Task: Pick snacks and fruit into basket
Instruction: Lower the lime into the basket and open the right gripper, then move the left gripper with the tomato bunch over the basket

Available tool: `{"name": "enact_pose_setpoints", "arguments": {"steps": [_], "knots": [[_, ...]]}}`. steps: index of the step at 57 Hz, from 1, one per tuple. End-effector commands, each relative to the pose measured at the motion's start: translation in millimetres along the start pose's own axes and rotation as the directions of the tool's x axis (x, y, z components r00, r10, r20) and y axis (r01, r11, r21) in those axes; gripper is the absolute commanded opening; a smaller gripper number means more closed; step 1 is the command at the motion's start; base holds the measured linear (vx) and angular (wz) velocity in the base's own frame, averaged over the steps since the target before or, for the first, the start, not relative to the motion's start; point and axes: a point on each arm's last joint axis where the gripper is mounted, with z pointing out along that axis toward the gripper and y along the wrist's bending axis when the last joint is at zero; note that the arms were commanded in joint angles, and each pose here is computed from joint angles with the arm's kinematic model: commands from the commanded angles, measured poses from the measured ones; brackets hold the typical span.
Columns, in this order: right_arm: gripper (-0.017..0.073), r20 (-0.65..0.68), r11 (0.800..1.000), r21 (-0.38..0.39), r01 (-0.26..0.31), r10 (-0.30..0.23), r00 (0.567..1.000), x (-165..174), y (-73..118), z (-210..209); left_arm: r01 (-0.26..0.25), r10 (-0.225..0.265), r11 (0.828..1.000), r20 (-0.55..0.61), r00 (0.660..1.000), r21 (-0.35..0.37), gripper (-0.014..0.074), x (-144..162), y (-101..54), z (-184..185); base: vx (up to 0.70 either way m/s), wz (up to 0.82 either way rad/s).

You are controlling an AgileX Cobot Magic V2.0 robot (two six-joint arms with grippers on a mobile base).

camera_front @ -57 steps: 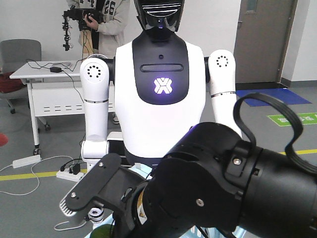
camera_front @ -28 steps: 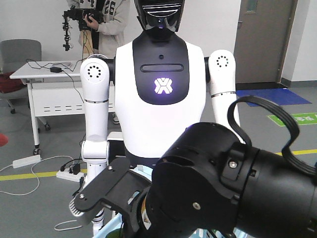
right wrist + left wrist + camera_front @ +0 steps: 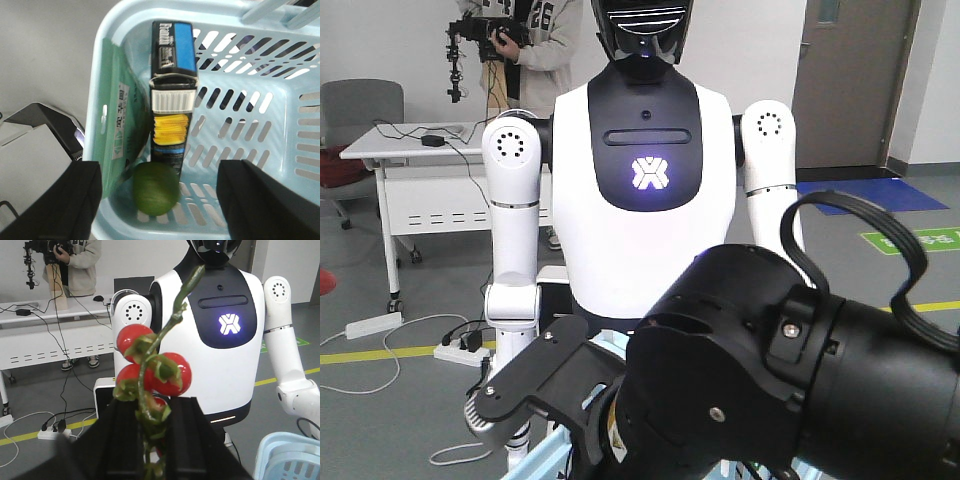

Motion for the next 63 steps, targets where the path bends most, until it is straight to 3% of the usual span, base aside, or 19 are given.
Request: {"name": "enact_pose_setpoints", "arguments": {"steps": [1, 19, 31, 37, 41, 44, 45, 46, 51, 63], "knots": [[0.054, 0.038, 0.998, 0.056, -0.006, 0.004, 0.999, 2.1, -10.7, -20.5, 0.011, -0.013, 1.0, 0.115, 0.993, 0.014, -0.0006, -16.5, -1.4, -6.4, 0.0, 0.0], [0.048, 0.243, 0.998, -0.014, 0.067, -0.061, 0.968, -0.4, -5.2, -53.5, 0.011, -0.013, 1.0, 0.114, 0.993, 0.014, -0.0006, -16.4, -1.4, -6.4, 0.0, 0.0], [0.0442, 0.409, 0.994, 0.026, 0.106, -0.107, 0.906, 1.2, -8.0, -85.6, 0.011, -0.013, 1.0, 0.114, 0.993, 0.014, -0.0006, -16.4, -1.4, -6.4, 0.0, 0.0], [0.0423, 0.496, 0.989, 0.063, 0.131, -0.145, 0.856, 2.5, -9.8, -103.5, 0.011, -0.013, 1.0, 0.118, 0.993, 0.014, -0.0006, -16.7, -1.4, -6.4, 0.0, 0.0], [0.0403, 0.581, 0.99, 0.084, 0.115, -0.142, 0.801, 3.3, -11.5, -120.1, 0.011, -0.013, 1.0, 0.122, 0.992, 0.014, -0.0006, -17.0, -1.4, -6.5, 0.0, 0.0], [0.0381, 0.661, 0.99, 0.105, 0.098, -0.143, 0.737, 5.0, -13.2, -137.3, 0.011, -0.013, 1.0, 0.122, 0.992, 0.014, -0.0006, -17.0, -1.4, -6.5, 0.0, 0.0], [0.0341, 0.781, 0.987, 0.154, 0.048, -0.151, 0.606, 16.6, -18.5, -175.1, 0.011, -0.013, 1.0, 0.122, 0.992, 0.014, -0.0006, -17.0, -1.4, -6.5, 0.0, 0.0], [0.0337, 0.796, 0.985, 0.168, 0.035, -0.157, 0.584, 20.2, -20.0, -182.6, 0.011, -0.013, 1.0, 0.122, 0.992, 0.014, -0.0006, -17.0, -1.4, -6.5, 0.0, 0.0], [0.0318, 0.834, 0.976, 0.217, -0.027, -0.171, 0.525, 37.4, -26.7, -208.4, 0.011, -0.013, 1.0, 0.123, 0.992, 0.014, -0.0006, -17.1, -1.4, -6.5, 0.0, 0.0], [0.0308, 0.873, 0.932, 0.288, -0.218, -0.162, 0.459, 94.7, -42.0, -240.1, 0.011, -0.013, 1.0, 0.121, 0.993, 0.014, -0.0006, -17.0, -1.4, -6.5, 0.0, 0.0]]}}
